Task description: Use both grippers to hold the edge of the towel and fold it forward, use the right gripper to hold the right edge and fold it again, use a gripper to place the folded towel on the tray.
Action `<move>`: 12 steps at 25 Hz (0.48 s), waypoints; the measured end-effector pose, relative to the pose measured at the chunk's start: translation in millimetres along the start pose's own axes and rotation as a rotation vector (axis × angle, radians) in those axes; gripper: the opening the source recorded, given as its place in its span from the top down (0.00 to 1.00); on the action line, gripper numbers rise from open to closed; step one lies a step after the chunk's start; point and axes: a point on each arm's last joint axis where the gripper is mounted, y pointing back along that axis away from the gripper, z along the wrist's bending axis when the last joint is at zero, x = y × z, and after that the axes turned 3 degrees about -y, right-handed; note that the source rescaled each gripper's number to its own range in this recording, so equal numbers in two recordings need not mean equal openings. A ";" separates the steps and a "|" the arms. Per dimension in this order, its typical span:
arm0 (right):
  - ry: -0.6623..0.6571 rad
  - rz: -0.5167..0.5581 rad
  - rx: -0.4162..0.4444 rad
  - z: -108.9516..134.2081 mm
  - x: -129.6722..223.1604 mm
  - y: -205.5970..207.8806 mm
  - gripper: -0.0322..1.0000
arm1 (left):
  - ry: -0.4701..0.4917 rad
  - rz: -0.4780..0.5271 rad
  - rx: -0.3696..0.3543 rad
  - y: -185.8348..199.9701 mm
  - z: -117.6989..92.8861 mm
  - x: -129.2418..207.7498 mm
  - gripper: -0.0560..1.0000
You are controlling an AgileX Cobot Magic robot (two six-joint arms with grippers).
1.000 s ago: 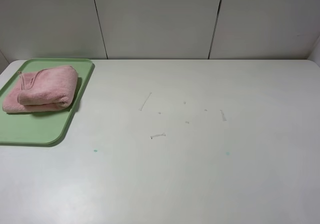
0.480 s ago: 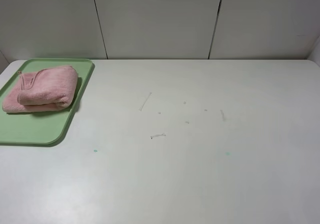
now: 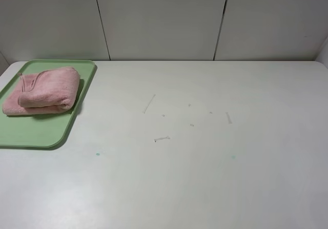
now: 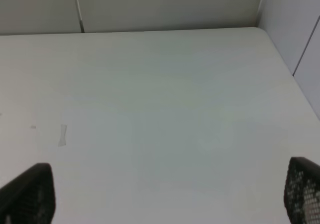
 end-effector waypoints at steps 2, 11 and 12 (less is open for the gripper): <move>0.000 0.000 0.000 0.0 0.0 0.0 0.00 | -0.025 -0.002 0.000 0.2 0.0 0.2 0.00; -0.001 0.000 -0.002 0.2 0.0 0.0 0.00 | -0.039 -0.002 0.000 0.2 0.0 0.2 0.00; -0.001 0.000 -0.002 0.2 0.0 0.0 0.00 | -0.039 -0.002 0.000 0.2 0.0 0.2 0.00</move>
